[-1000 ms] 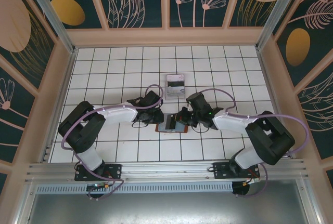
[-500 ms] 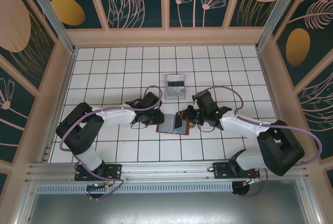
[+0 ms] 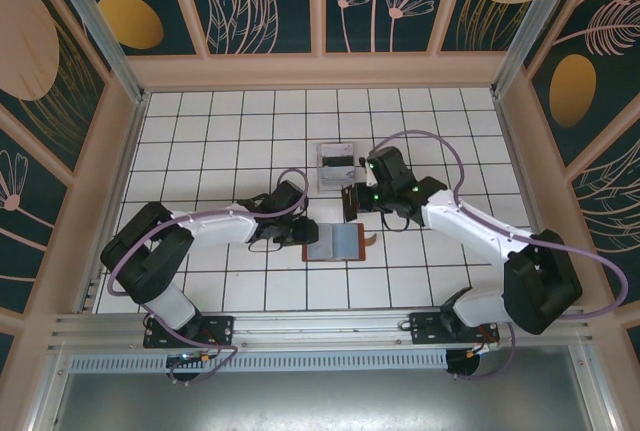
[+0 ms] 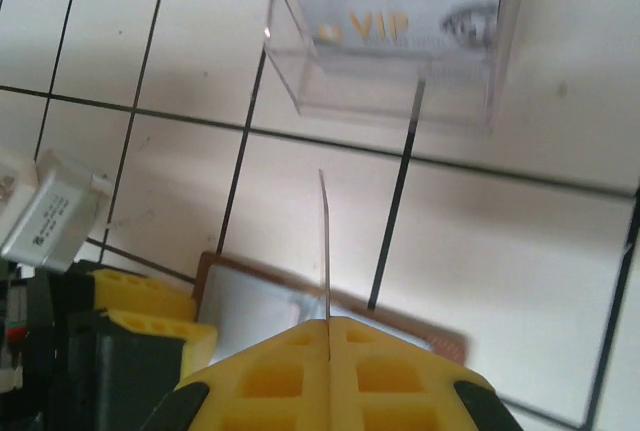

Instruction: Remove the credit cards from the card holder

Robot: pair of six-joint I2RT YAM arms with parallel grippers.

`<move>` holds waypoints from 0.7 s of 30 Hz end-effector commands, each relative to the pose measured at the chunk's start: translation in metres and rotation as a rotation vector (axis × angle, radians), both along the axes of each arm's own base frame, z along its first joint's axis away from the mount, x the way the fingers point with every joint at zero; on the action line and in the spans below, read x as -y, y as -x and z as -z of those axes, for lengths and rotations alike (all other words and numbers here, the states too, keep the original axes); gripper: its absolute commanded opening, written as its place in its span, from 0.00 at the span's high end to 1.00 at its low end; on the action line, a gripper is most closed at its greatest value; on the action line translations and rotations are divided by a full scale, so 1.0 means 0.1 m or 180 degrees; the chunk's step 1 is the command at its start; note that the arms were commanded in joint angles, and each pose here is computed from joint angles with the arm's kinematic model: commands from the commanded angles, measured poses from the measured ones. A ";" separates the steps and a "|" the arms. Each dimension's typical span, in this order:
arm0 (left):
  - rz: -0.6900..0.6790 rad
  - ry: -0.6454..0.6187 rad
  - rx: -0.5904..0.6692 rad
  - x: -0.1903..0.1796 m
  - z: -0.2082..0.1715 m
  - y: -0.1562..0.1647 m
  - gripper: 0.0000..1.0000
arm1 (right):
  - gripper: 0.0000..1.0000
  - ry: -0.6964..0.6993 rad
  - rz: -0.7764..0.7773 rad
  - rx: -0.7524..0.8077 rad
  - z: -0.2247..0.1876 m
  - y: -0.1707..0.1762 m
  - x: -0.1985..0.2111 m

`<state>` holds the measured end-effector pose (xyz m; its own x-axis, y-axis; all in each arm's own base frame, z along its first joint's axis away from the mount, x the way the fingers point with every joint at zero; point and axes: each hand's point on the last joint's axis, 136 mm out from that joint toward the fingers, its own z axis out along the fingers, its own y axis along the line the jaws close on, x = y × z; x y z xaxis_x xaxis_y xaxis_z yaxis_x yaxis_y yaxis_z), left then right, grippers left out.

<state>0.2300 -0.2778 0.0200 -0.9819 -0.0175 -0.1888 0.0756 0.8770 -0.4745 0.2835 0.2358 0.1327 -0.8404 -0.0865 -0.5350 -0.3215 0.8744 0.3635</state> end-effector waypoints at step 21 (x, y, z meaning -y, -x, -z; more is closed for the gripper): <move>-0.0041 -0.0117 0.0195 -0.09 -0.21 -0.04 0.54 | 1.00 0.1990 -0.3228 0.1254 -0.08 -0.51 -0.21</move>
